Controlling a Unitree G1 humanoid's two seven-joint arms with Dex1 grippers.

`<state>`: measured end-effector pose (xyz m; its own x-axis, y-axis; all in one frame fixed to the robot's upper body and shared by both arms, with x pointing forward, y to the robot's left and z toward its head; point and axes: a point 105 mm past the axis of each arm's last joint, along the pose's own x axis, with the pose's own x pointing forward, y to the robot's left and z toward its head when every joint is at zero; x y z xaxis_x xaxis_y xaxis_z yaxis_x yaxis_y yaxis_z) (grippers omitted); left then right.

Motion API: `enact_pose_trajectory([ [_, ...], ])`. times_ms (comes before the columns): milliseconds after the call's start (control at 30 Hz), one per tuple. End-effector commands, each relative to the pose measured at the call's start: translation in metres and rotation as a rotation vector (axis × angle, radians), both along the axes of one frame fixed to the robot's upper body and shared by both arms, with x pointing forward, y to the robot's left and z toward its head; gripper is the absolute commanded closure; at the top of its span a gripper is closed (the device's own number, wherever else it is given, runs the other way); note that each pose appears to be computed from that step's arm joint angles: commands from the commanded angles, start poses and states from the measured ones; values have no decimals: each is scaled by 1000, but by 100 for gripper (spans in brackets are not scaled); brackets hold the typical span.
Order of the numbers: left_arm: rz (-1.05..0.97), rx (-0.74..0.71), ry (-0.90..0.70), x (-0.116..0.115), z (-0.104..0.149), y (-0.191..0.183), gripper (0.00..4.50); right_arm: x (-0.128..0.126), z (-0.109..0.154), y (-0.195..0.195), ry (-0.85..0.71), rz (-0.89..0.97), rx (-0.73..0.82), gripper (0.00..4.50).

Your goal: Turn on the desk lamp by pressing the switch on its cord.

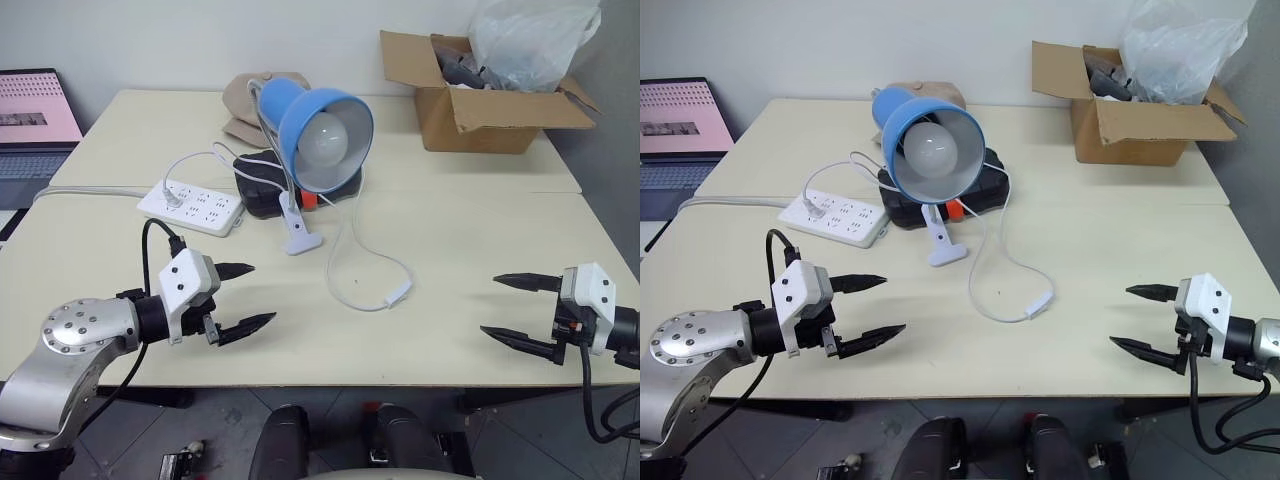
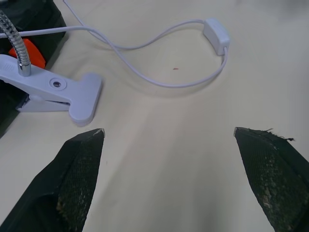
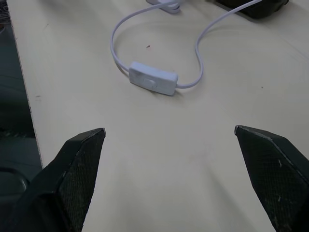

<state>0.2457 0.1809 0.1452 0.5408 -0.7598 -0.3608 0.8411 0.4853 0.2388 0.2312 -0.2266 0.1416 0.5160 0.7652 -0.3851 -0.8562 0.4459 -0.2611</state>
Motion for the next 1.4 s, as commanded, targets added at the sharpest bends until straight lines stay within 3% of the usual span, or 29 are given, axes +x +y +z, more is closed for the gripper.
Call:
enact_pose_trajectory([
  [33, -34, -11, 17, -9, -3, -18, 3, -1, 7, 7, -34, 24, -1, 0],
  [300, -45, -54, -94, 4, -7, -58, 3, -7, 8, 16, -19, 23, -7, 0],
  [600, -101, -131, -77, 27, -21, -116, 3, -12, 6, 24, 41, -60, -28, 0],
  [867, -231, -54, -71, 42, -45, -165, 3, -19, 4, 28, 92, -163, -27, 0],
  [1133, -214, 12, -42, 58, -64, -181, 3, -24, 6, 32, 79, -187, -33, 0],
  [1367, -178, -8, -51, 66, -61, -193, 3, -24, 8, 34, 69, -187, -35, 0],
  [1400, -180, -10, -53, 66, -61, -194, 20, -24, 8, 34, 68, -186, -37, 0],
])
